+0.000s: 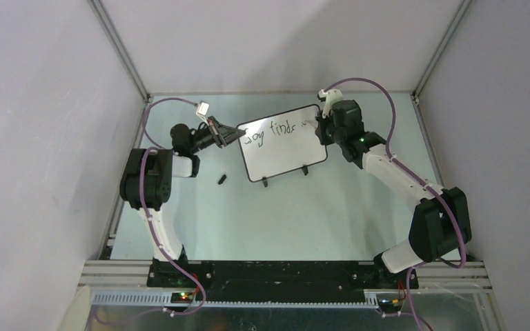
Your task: Write a sentence on the whiteboard
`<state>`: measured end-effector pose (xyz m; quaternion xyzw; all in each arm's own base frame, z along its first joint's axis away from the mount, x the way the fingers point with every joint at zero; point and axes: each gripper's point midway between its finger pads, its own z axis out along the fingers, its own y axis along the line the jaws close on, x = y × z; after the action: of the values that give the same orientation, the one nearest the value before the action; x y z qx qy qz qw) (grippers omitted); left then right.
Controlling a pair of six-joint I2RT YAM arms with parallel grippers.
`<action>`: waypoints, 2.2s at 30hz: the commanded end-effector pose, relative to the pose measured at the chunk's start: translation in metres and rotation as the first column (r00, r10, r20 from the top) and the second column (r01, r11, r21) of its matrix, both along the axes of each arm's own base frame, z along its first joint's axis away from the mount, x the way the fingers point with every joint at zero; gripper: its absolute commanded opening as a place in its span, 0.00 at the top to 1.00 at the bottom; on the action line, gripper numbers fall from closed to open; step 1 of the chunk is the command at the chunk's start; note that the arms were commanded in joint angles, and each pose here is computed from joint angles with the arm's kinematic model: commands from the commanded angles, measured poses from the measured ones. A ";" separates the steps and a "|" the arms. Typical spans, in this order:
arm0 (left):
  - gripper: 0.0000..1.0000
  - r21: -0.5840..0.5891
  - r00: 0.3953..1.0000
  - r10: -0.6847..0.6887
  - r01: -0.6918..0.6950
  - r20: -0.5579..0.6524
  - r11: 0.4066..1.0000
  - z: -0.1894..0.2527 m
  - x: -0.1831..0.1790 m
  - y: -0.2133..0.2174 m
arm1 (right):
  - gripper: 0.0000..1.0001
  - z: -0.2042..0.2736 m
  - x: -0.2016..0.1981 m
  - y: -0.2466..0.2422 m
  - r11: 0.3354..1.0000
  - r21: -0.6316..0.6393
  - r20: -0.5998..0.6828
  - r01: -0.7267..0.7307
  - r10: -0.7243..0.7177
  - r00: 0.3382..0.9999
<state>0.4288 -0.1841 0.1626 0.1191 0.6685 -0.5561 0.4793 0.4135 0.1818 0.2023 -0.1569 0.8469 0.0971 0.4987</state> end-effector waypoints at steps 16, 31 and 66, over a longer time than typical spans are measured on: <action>1.00 0.042 0.995 -0.004 0.000 0.096 0.999 0.010 -0.002 0.002 | 1.00 0.000 -0.008 0.005 0.999 -0.051 -0.019 -0.017 0.016 1.000; 1.00 0.041 0.995 -0.004 0.000 0.096 0.999 0.010 -0.002 0.002 | 1.00 0.001 -0.012 0.017 0.997 -0.049 -0.012 -0.061 0.060 0.998; 1.00 0.040 0.995 -0.004 0.000 0.097 0.999 0.011 -0.002 0.002 | 1.00 0.035 -0.017 0.013 0.999 -0.004 0.085 -0.053 0.053 0.995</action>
<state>0.4288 -0.1841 0.1627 0.1195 0.6684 -0.5558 0.4796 0.3967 0.1970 0.1976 -0.1940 0.8519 0.0879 0.4784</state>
